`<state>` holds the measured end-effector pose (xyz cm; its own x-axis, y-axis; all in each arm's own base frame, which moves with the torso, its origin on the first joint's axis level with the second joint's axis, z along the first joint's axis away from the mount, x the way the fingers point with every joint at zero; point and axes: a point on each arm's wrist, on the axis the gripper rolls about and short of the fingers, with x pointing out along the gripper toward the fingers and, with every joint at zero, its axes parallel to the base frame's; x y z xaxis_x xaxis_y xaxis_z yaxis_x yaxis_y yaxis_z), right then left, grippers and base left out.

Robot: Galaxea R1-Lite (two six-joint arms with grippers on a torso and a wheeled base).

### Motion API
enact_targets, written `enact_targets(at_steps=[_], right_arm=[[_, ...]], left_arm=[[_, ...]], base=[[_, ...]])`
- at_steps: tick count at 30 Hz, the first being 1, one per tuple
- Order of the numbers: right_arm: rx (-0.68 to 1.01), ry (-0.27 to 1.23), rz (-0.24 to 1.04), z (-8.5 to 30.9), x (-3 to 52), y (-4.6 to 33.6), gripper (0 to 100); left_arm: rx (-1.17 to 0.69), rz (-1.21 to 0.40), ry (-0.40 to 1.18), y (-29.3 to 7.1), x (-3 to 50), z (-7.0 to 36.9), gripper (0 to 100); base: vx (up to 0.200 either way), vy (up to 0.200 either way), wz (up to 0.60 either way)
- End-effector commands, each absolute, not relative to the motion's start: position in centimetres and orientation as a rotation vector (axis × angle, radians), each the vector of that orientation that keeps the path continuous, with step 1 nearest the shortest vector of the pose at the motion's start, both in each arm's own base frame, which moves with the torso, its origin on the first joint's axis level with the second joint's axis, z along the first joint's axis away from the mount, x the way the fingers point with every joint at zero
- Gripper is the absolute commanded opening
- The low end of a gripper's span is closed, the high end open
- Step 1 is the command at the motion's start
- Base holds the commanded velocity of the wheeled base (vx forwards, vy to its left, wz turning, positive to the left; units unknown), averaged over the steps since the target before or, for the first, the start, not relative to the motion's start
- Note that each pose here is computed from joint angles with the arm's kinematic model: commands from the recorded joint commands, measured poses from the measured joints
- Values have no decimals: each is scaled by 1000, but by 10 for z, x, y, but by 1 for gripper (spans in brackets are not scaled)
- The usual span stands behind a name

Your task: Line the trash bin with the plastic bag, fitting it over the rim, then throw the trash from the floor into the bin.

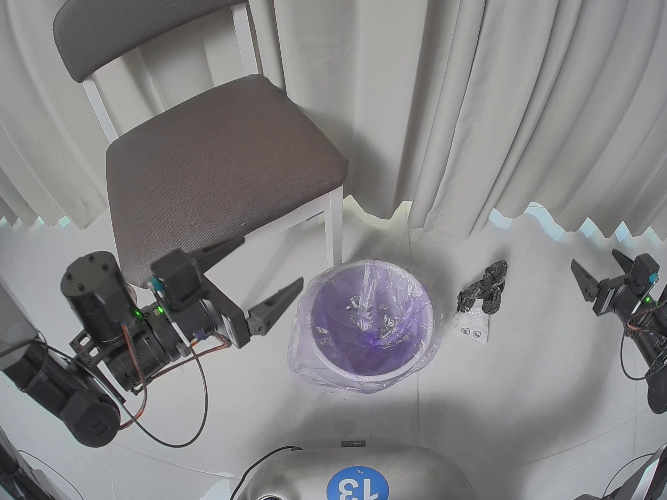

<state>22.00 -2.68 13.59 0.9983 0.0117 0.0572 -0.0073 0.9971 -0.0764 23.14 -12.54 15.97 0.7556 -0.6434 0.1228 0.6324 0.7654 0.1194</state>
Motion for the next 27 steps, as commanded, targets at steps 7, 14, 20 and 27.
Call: enact_targets(at_steps=[7, 14, 20, 27], right_arm=[[-65, -96, -1, 183, 263, -36, 100], [-26, 97, 3, 197, 301, -41, 100], [170, 248, 0, 170, 346, -46, 100], [290, 334, 38, 139, 376, -42, 100]], left_arm=[[-77, -479, -416, -102, 181, 224, 100], [-108, -268, -290, -87, 166, 196, 100], [-123, -269, -181, -82, 155, 168, 100], [-125, -185, -120, -86, 168, 156, 100]], base=[[0, 0, 0], [0, 0, 0], [0, 0, 0], [0, 0, 0]])
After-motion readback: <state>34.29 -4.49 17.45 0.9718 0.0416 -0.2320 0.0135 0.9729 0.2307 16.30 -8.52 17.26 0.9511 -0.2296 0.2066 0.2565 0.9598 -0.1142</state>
